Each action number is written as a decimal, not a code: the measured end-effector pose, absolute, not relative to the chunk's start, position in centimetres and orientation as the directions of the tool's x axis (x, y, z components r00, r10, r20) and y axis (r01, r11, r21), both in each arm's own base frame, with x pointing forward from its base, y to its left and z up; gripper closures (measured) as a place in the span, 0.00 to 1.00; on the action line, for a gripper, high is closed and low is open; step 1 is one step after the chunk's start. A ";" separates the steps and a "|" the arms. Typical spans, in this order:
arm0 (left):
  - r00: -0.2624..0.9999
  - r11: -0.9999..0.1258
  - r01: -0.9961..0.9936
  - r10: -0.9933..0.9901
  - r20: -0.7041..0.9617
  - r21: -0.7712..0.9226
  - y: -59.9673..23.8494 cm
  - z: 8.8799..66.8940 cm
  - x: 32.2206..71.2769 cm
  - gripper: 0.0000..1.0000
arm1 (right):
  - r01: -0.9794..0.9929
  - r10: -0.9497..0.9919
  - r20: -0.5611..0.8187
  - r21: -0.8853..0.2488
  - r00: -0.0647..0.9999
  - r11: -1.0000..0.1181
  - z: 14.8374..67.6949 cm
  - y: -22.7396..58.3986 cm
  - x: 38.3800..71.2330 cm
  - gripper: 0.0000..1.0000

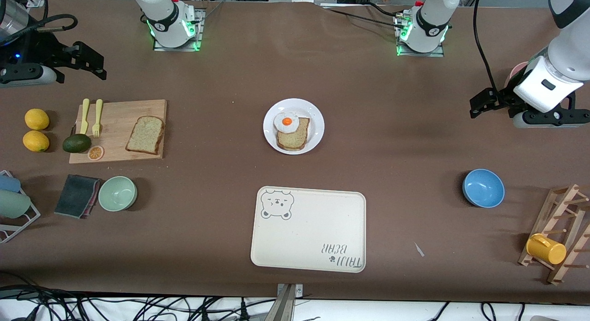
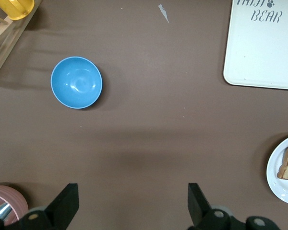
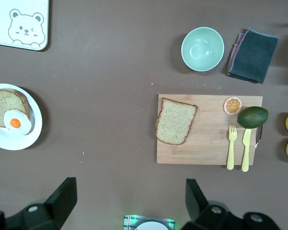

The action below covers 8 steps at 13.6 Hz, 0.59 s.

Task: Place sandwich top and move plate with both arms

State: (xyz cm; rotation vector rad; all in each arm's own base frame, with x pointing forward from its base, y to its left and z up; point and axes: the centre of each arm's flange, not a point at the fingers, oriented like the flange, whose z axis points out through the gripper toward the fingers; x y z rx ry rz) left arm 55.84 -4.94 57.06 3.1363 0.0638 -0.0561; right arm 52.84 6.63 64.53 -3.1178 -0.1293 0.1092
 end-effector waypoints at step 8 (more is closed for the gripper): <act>0.999 -0.999 0.041 0.041 -0.036 0.003 -4.9 57.1 55.8 0.00 | 0.074 0.075 -0.075 -0.022 0.994 -0.997 64.5 6.5 52.8 0.00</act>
